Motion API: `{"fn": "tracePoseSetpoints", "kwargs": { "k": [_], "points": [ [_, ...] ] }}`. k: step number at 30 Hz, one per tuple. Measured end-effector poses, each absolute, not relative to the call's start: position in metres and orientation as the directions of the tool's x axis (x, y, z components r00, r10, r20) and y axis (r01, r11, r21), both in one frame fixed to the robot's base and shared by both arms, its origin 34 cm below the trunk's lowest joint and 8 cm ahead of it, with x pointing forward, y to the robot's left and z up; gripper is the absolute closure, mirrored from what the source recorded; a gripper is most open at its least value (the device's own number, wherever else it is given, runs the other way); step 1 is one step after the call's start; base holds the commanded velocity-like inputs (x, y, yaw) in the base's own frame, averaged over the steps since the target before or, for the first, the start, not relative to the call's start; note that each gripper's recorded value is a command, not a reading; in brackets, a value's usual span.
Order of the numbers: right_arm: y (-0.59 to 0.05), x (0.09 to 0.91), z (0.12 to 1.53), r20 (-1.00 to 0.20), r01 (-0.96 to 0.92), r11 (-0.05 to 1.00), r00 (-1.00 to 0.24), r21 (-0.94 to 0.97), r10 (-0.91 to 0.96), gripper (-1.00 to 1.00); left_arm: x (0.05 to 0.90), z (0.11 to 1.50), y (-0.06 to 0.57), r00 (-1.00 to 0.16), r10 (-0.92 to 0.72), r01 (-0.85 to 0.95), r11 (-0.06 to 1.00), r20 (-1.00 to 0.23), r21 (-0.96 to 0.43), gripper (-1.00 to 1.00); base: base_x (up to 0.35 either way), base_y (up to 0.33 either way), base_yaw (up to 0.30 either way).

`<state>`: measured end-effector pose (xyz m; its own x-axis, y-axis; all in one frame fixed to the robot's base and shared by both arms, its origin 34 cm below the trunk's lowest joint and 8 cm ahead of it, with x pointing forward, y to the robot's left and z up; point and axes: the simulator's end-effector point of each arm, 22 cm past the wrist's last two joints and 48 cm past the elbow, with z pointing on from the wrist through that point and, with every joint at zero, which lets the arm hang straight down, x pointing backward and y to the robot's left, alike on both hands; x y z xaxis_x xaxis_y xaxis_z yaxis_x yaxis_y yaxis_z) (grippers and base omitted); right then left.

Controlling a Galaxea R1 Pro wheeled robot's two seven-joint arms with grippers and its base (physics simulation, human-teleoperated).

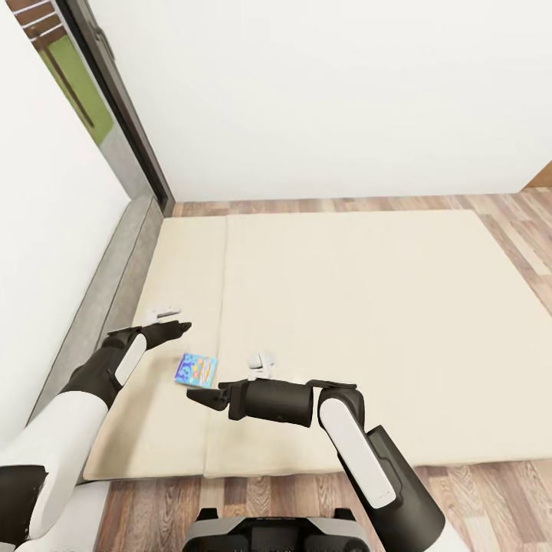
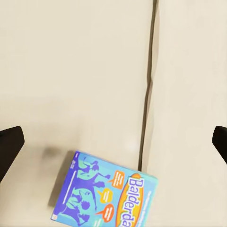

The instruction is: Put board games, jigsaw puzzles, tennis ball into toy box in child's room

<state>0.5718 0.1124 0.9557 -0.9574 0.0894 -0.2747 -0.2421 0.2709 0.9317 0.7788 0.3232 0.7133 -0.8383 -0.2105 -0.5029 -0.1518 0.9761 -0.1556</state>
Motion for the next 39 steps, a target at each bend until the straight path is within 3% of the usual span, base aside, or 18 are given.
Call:
{"fn": "tracePoseSetpoints", "kwargs": {
  "k": [29, 39],
  "points": [
    [0.111, 0.57, 0.932, -0.234, -0.202, 0.281, -0.968, 0.938, 0.088, -1.0, 0.76, 0.672, 0.329, -0.86, -0.221, -0.177, 0.975, -0.46, -0.138, -1.0, 0.0, 0.0, 0.0],
    [0.111, 0.568, 0.923, -0.219, -0.186, 0.286, -0.972, 0.94, 0.087, -1.0, 0.759, 0.669, 0.321, -0.915, -0.221, -0.182, 0.973, -0.337, -0.145, -1.0, 0.0, 0.0, 0.0]
  ]
}}
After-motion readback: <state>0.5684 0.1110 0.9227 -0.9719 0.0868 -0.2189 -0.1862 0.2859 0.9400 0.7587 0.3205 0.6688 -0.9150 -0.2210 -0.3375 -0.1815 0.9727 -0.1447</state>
